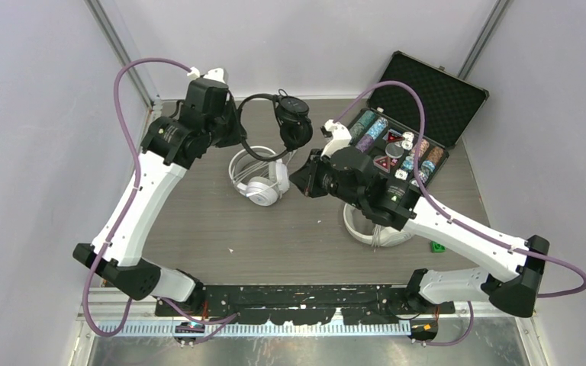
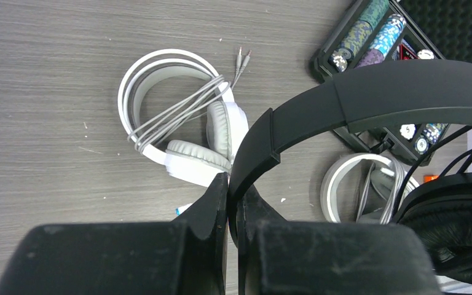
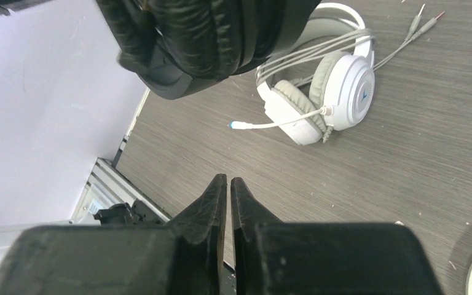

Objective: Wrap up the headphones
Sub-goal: Wrap the headphones cable around the headphones.

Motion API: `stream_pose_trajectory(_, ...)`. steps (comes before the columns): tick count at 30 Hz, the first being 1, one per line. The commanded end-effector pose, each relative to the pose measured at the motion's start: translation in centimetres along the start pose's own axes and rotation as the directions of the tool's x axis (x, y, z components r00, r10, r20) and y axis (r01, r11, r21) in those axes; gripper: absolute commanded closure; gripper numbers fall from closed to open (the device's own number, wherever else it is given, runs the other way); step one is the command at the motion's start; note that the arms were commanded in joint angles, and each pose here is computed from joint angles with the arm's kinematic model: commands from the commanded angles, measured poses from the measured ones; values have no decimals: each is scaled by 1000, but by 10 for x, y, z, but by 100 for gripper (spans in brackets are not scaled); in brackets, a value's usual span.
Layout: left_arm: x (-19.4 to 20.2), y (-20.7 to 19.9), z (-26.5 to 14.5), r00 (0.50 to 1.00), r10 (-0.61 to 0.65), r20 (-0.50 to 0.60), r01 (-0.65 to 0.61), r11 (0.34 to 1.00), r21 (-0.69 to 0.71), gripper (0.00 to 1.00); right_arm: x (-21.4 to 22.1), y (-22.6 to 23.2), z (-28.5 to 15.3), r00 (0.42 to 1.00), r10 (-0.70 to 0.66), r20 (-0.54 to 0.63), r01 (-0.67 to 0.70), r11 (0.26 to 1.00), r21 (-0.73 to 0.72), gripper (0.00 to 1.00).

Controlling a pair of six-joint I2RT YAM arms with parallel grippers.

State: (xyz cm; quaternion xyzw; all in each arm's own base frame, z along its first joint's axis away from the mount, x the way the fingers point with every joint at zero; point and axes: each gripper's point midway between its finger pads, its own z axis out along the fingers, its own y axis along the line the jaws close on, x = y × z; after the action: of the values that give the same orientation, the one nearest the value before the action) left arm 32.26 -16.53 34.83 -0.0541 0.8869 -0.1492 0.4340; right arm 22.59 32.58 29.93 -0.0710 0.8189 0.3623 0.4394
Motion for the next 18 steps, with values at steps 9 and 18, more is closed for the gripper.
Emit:
stream_pose_trajectory(9, -45, 2, -25, 979, -55, 194, 56, 998, -1, 100, -91, 32, -70, 950, -35, 309, 30, 999, 22, 65)
stream_pose_trajectory(18, -44, 2, -22, 981, -43, 187, 46, 999, -11, 100, -120, 44, -72, 930, -37, 366, 15, 998, 64, 63)
